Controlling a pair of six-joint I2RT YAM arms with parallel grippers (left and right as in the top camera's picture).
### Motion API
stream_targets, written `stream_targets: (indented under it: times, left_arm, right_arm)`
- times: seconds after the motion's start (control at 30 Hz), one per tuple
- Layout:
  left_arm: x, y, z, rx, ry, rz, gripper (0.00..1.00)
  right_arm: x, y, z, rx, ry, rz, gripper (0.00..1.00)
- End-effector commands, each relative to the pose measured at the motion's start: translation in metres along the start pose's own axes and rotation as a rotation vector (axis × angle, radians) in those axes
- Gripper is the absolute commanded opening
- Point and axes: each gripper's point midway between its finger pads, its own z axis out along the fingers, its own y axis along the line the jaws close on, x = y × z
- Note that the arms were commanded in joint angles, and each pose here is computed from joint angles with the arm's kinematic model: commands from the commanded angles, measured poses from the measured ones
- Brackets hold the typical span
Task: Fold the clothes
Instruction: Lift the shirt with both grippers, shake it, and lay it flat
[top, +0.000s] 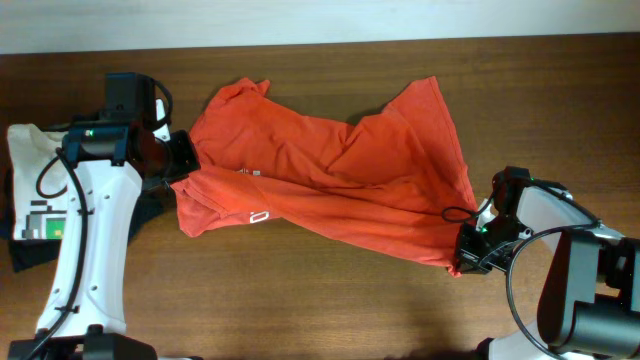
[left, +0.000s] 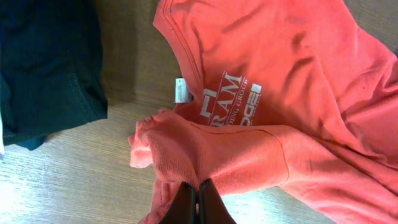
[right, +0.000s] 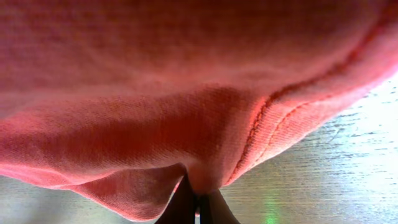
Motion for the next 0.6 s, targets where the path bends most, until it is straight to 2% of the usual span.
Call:
stream_targets:
  times: [0.0, 0.07, 0.17, 0.2, 0.27, 0.3, 0.4, 0.5, 0.57]
  left_arm:
    - [-0.001, 0.003, -0.002, -0.007, 0.002, 0.013, 0.00]
    - [0.002, 0.003, -0.002, -0.010, 0.012, 0.013, 0.00]
    - [-0.002, 0.002, -0.007, -0.003, -0.009, 0.015, 0.00]
    - [-0.007, 0.000, -0.018, 0.007, -0.043, 0.038, 0.00]
    - [-0.020, -0.005, -0.045, 0.028, -0.126, 0.088, 0.00]
    - [-0.030, -0.010, -0.073, 0.050, -0.209, 0.094, 0.00]
    - [-0.050, -0.019, -0.151, 0.107, -0.425, 0.102, 0.00]
    - [-0.045, -0.021, -0.215, 0.149, -0.590, 0.107, 0.00]
    - [-0.039, -0.007, -0.271, 0.157, -0.748, 0.075, 0.00]
  right_arm:
    - [-0.003, 0.003, 0.003, -0.001, 0.009, -0.016, 0.04]
    - [-0.011, 0.011, -0.022, -0.007, -0.027, -0.026, 0.04]
    - [-0.036, 0.041, -0.118, -0.036, -0.205, -0.110, 0.04]
    - [-0.038, 0.051, -0.157, -0.043, -0.273, -0.152, 0.04]
    - [-0.037, 0.061, -0.200, -0.051, -0.362, -0.177, 0.04]
    - [-0.036, 0.063, -0.241, -0.039, -0.454, -0.185, 0.04]
    - [-0.017, 0.058, -0.314, -0.030, -0.605, -0.181, 0.04]
    - [0.005, 0.048, -0.372, -0.042, -0.763, -0.144, 0.04]
    - [0.028, 0.052, -0.407, -0.053, -0.907, -0.168, 0.04]
